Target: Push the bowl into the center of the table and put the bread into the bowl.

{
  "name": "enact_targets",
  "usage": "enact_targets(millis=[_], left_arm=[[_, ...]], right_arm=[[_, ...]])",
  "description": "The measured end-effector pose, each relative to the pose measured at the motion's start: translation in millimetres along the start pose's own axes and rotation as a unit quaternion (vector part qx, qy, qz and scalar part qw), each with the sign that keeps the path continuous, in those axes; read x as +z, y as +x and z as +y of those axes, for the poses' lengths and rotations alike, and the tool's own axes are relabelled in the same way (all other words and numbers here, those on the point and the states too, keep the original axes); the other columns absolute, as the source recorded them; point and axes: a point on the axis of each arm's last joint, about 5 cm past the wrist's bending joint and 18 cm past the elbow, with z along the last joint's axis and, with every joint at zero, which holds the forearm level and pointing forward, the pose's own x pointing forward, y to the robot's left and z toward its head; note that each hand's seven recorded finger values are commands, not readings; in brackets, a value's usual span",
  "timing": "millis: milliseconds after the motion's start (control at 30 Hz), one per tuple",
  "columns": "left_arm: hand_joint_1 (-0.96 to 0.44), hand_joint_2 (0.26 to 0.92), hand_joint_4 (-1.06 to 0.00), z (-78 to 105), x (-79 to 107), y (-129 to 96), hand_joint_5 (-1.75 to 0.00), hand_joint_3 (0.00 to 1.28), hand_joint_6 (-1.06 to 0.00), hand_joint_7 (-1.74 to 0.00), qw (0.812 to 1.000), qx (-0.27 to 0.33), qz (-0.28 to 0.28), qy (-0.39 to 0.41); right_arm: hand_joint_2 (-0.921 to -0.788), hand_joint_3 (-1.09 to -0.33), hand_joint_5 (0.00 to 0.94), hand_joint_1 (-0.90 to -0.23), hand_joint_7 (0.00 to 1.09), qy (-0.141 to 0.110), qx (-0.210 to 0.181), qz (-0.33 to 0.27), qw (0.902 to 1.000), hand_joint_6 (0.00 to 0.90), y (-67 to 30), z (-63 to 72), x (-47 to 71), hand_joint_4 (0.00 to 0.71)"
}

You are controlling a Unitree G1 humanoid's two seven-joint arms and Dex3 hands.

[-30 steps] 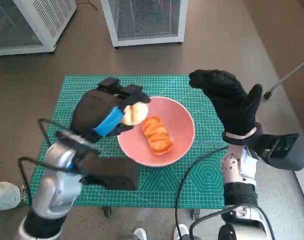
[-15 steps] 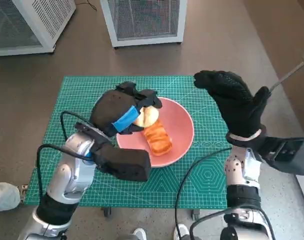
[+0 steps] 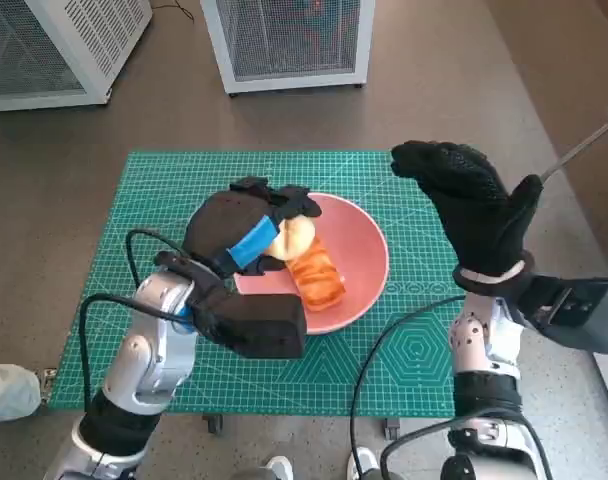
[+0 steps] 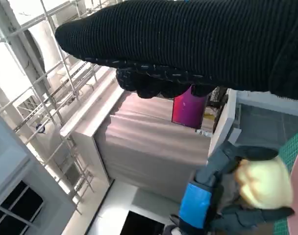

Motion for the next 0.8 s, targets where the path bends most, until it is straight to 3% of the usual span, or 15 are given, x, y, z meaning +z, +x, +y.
enact_targets(millis=[200,367,800], left_arm=[[-0.33,0.888,-0.19,-2.4,-1.0,-5,0.0,0.0,-0.4,-0.04,1.0,0.008,-0.005,-0.008],[-0.34,0.887,-0.15,-2.0,-5.2,-10,0.0,0.0,-0.37,-0.01,0.997,0.024,-0.023,-0.064],[-0.37,0.908,-0.13,10.9,-18.6,-25,0.0,0.01,-0.34,0.0,0.974,0.087,-0.067,-0.199]], right_arm=[[-0.921,-0.414,0.0,-0.484,0.01,0.003,-0.002,-0.001,1.0,0.666,0.8,2.0,-1.2,0.418],[-0.921,-0.411,0.001,-0.486,0.01,0.004,-0.002,-0.001,1.0,0.671,0.8,2.6,-1.9,0.419],[-0.921,-0.399,0.002,-0.485,0.01,0.002,-0.012,0.0,0.9999,0.673,0.8,2.6,-2.1,0.423]])
